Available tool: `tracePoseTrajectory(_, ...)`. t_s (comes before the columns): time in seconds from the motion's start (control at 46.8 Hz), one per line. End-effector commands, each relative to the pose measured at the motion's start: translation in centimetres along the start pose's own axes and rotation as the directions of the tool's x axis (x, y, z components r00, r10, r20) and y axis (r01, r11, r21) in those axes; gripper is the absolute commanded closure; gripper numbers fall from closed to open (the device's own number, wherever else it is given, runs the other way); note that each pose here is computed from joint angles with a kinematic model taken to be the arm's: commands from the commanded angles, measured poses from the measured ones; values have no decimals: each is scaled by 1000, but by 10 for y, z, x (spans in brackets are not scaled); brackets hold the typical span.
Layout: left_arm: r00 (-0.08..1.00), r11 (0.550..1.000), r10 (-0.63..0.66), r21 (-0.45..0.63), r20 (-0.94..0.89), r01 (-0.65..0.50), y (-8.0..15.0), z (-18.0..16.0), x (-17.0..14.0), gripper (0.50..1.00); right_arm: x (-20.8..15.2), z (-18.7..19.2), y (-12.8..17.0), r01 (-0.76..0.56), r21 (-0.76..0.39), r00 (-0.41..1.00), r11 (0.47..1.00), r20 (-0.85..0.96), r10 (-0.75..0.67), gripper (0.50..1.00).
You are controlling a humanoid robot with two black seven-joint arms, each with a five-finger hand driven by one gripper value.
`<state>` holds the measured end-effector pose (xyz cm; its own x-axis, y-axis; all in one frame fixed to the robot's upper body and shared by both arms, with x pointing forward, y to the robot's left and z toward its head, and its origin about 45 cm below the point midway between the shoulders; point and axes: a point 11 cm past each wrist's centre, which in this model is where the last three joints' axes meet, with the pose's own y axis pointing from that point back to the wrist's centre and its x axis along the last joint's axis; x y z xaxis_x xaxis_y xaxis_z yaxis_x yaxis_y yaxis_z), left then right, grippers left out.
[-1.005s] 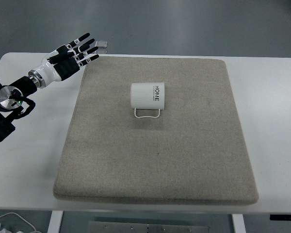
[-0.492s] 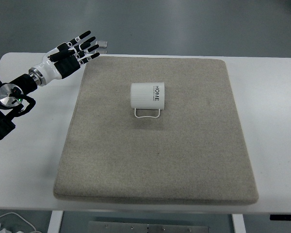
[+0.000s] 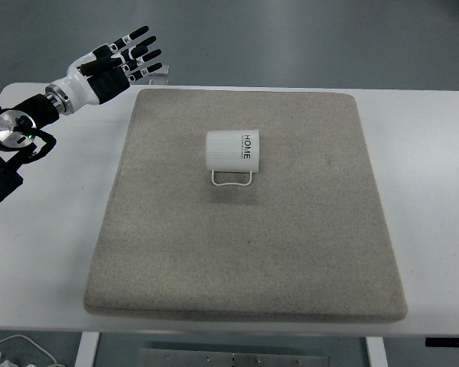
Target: Flip white cup upright
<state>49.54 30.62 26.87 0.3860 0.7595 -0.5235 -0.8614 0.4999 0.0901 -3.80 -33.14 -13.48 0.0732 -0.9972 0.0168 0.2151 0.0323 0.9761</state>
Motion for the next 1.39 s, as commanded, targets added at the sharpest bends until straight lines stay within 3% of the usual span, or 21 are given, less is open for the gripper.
tracePoseTrajectory(0.0,999,1000,-4,30,44,3,-2,-2,-3,506,0,1,0,0,-2,1000,1000,-1,0,570)
tracePoseTrajectory(0.235,984,997,-27,69,179,14,-4,-1,-8,506,0,1,0,0,-1,1000,1000,0,0,570)
tracePoseTrajectory(0.492,954,997,-61,63,294,44,-1,25,-18,506,0,0,0,0,0,1000,1000,-1,0,570)
tracePoseTrajectory(0.663,918,987,-135,130,372,92,-3,19,-36,506,0,0,0,0,0,1000,1000,0,0,570)
tracePoseTrajectory(0.834,807,959,-248,257,536,124,-2,4,-59,508,0,1,0,0,-1,1000,1000,0,0,570)
tracePoseTrajectory(1.09,634,928,-345,354,692,119,-8,-10,-81,510,0,0,0,0,0,1000,1000,0,0,570)
tracePoseTrajectory(1.368,379,931,-354,359,855,60,-16,-15,-106,508,0,0,0,0,0,1000,1000,0,0,570)
